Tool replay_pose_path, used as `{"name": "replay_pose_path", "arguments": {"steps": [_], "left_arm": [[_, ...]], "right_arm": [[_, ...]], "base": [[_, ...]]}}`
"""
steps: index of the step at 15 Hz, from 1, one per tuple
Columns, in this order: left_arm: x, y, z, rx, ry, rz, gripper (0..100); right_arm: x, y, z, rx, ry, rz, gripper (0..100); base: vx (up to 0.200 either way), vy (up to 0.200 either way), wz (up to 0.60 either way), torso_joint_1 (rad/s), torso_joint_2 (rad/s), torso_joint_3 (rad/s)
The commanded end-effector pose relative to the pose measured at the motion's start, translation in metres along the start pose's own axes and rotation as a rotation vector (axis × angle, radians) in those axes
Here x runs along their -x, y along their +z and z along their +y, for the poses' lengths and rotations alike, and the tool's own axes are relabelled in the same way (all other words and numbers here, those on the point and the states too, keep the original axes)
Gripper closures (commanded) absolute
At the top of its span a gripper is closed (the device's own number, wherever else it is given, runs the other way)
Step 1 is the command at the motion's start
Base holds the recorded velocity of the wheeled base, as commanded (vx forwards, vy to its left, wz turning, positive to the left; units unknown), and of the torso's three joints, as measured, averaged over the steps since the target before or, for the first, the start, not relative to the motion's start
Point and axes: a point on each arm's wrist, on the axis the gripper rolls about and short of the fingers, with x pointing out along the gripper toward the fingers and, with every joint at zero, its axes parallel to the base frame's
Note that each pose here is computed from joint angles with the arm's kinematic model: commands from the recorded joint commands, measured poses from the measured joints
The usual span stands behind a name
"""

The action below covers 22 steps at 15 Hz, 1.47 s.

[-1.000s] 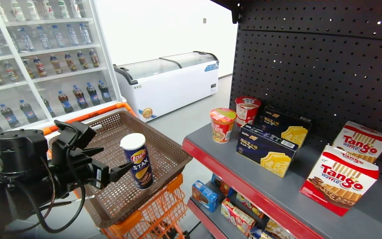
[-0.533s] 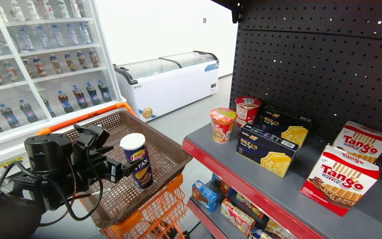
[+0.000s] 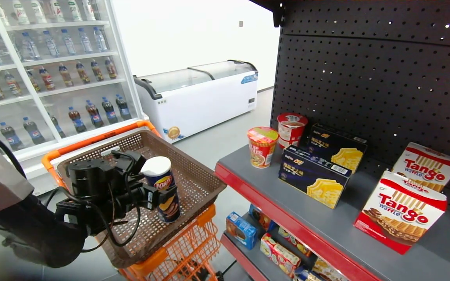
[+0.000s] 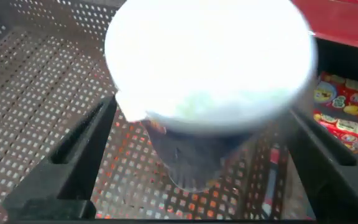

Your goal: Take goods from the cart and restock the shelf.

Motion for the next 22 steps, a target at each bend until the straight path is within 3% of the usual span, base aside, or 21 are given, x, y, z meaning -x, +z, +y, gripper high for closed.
{"name": "replay_pose_path", "arguments": {"steps": [1, 10, 11, 16, 19, 20, 22], "left_arm": [[-0.015, -0.01, 0.001, -0.001, -0.005, 0.026, 0], [-0.03, -0.017, -0.009, -0.024, -0.037, 0.05, 0], [-0.032, -0.016, -0.008, -0.024, -0.036, 0.042, 100], [-0.032, -0.005, -0.003, -0.021, 0.024, 0.001, 100], [-0.018, 0.026, 0.007, -0.009, 0.105, -0.087, 100], [-0.013, 0.049, 0.016, 0.007, 0.132, -0.118, 100], [0.008, 0.086, 0.031, 0.049, 0.16, -0.121, 100]], "right_arm": [[0.0, 0.0, 0.0, 0.0, 0.001, 0.001, 0], [0.0, 0.0, 0.0, 0.0, 0.001, 0.001, 0], [0.0, 0.0, 0.0, 0.0, 0.001, 0.001, 0], [0.0, 0.0, 0.0, 0.0, 0.001, 0.001, 0], [0.0, 0.0, 0.0, 0.0, 0.001, 0.001, 0], [0.0, 0.0, 0.0, 0.0, 0.001, 0.001, 0], [0.0, 0.0, 0.0, 0.0, 0.001, 0.001, 0]], "base": [[0.0, 0.0, 0.0, 0.0, 0.0, 0.0], [0.0, 0.0, 0.0, 0.0, 0.0, 0.0], [0.0, 0.0, 0.0, 0.0, 0.0, 0.0], [0.0, 0.0, 0.0, 0.0, 0.0, 0.0], [0.0, 0.0, 0.0, 0.0, 0.0, 0.0], [0.0, 0.0, 0.0, 0.0, 0.0, 0.0], [0.0, 0.0, 0.0, 0.0, 0.0, 0.0]]}}
